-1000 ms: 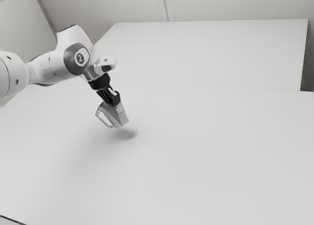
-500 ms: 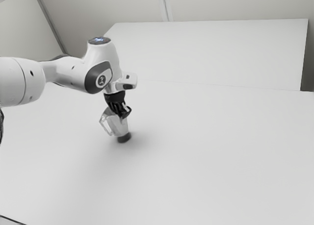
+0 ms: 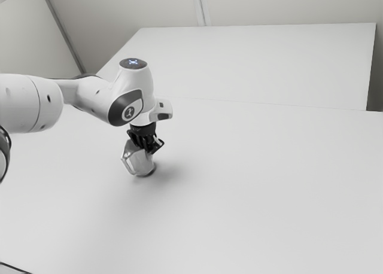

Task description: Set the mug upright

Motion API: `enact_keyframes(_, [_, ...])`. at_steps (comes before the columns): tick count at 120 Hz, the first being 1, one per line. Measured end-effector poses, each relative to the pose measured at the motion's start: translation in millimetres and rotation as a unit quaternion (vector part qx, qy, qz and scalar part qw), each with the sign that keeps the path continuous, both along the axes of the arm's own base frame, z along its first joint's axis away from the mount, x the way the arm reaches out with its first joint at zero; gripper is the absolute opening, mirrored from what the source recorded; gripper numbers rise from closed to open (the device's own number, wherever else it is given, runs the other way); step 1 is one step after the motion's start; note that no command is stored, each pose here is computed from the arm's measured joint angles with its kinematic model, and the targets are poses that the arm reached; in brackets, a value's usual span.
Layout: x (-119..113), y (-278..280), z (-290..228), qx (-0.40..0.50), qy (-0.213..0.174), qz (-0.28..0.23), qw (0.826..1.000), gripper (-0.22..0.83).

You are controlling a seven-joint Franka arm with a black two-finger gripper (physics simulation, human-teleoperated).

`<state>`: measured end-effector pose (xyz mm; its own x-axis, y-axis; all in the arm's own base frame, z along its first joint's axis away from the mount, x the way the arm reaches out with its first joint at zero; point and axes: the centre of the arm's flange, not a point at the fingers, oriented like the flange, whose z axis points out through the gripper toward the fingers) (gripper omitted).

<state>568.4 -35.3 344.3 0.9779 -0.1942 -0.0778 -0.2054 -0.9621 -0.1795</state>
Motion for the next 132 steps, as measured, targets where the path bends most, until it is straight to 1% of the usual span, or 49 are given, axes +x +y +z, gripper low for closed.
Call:
enact_keyframes(5, [0.0, -0.7, 0.0, 0.0, -0.002, 0.008, 1.0, -0.15])
enact_keyframes(9, [-0.1, -1.4, 0.0, -0.001, -0.003, 0.015, 1.0, -0.12])
enact_keyframes(20, [-1.2, -1.9, -0.5, -0.003, -0.004, 0.032, 0.999, 0.02])
enact_keyframes(29, [-3.6, -1.9, 0.3, -0.005, -0.006, 0.046, 0.999, 0.17])
enact_keyframes(38, [-4.9, -2.0, 10.1, -0.008, -0.015, 0.059, 0.998, 0.29])
enact_keyframes(47, [-6.5, -2.3, 27.6, -0.015, -0.03, 0.074, 0.997, 0.39])
enact_keyframes(58, [-8.2, -4.5, 55.5, -0.023, -0.051, 0.086, 0.995, 0.47])
enact_keyframes(65, [-4.0, -7.4, 74.6, -0.03, -0.063, 0.093, 0.993, 0.5])
enact_keyframes(82, [18.7, -10.9, 147.8, -0.084, -0.089, 0.112, 0.986, 0.56])
enact_keyframes(102, [29.7, 14.0, 225.6, -0.104, -0.093, 0.105, 0.985, 0.59])
enact_keyframes(111, [31.1, 23.9, 242.3, -0.103, -0.084, 0.097, 0.986, 0.6])
enact_keyframes(132, [23.1, 34.4, 250.9, -0.097, -0.058, 0.075, 0.991, 0.61])
